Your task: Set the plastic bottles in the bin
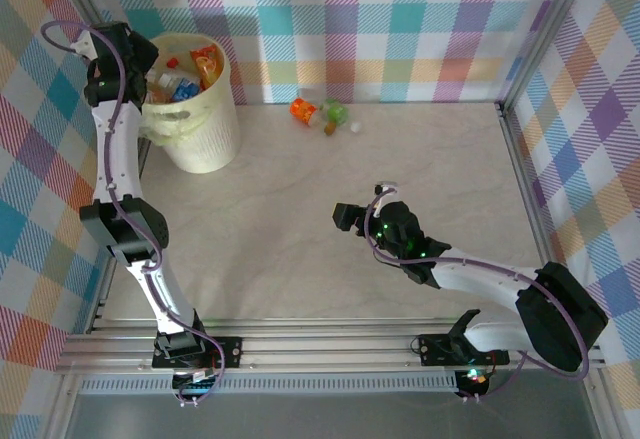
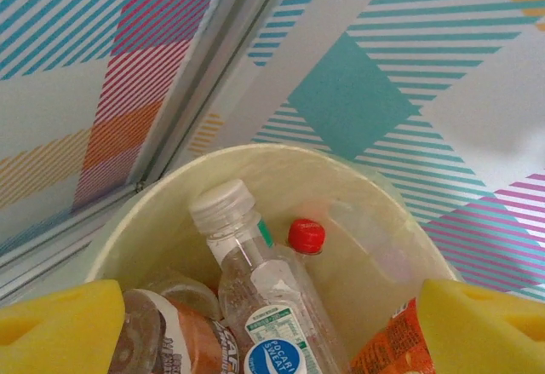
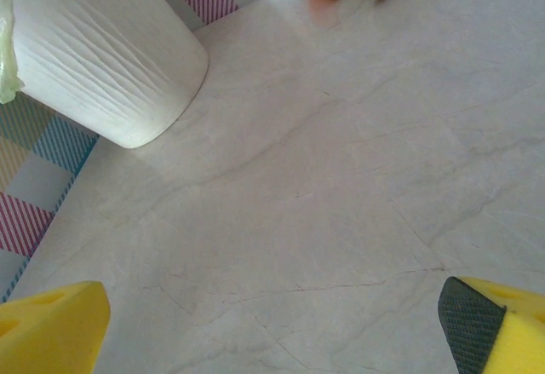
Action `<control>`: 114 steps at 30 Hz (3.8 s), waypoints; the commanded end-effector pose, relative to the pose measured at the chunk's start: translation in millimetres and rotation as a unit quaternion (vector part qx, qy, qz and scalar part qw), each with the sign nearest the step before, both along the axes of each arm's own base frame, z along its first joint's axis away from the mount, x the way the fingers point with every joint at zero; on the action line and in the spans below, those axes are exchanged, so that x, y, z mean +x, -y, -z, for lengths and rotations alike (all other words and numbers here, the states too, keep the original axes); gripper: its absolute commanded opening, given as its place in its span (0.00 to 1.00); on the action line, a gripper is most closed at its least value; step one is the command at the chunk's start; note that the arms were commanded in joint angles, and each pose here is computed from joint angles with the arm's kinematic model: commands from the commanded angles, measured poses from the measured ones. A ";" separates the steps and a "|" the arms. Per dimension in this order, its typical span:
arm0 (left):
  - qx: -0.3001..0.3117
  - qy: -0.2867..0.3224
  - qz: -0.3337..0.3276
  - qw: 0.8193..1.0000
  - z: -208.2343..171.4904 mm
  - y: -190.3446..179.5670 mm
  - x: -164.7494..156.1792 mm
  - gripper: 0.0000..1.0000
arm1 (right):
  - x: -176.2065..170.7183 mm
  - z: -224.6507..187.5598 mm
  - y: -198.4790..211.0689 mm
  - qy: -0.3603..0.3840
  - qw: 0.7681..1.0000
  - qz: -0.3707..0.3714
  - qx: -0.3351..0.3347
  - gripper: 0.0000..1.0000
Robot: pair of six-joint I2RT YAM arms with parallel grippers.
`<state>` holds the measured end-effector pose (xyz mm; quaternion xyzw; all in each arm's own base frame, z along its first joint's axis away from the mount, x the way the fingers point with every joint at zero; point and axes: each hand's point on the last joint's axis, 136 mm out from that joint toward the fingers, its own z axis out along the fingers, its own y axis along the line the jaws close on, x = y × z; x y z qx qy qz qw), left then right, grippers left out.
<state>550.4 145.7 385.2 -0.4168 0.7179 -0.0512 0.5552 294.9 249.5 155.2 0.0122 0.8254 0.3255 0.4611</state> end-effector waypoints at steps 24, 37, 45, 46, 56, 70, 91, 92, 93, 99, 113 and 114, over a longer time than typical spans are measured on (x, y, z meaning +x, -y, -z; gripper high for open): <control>-0.074 0.106 0.184 0.974 -46.8 106.2 -61.2 1.00 | 27.3 13.8 -7.9 -0.044 0.997 0.024 -0.054 1.00; -0.070 0.068 0.281 0.955 -15.7 181.2 -141.4 1.00 | 92.6 -21.3 21.4 -0.047 0.998 -0.023 0.021 1.00; -0.119 0.041 0.375 0.918 29.2 223.0 -179.3 1.00 | 159.1 -15.5 40.6 -0.088 0.996 -0.010 0.028 1.00; -0.126 0.034 0.380 0.916 38.5 229.4 -183.3 1.00 | 169.6 -13.2 44.1 -0.092 0.995 -0.004 0.034 1.00; -0.132 -0.012 0.377 0.917 109.4 271.8 -203.3 1.00 | 251.3 20.4 56.7 -0.145 0.983 -0.010 0.110 0.99; -0.158 -0.066 0.363 0.916 160.4 279.9 -198.0 1.00 | 329.0 69.1 36.7 -0.269 0.937 0.033 0.222 0.90; -0.149 -0.083 0.340 0.925 172.9 271.6 -197.7 1.00 | 358.4 87.1 -2.8 -0.238 0.951 -0.009 0.196 0.85; -0.148 -0.084 0.340 0.925 173.6 271.3 -197.7 1.00 | 359.4 87.8 -4.7 -0.234 0.954 -0.010 0.188 0.85; -0.147 -0.085 0.340 0.925 173.2 271.3 -197.7 1.00 | 359.7 89.2 -7.1 -0.231 0.956 -0.011 0.182 0.85; -0.140 -0.094 0.336 0.927 177.2 268.3 -199.2 1.00 | 354.4 86.2 -17.5 -0.191 0.976 -0.035 0.103 0.86; -0.129 -0.108 0.327 0.930 185.7 264.7 -197.7 1.00 | 360.0 68.4 -14.6 -0.139 0.988 -0.059 0.008 0.83; -0.130 -0.109 0.328 0.929 186.4 265.2 -197.1 1.00 | 361.3 68.3 -13.6 -0.140 0.989 -0.056 0.010 0.83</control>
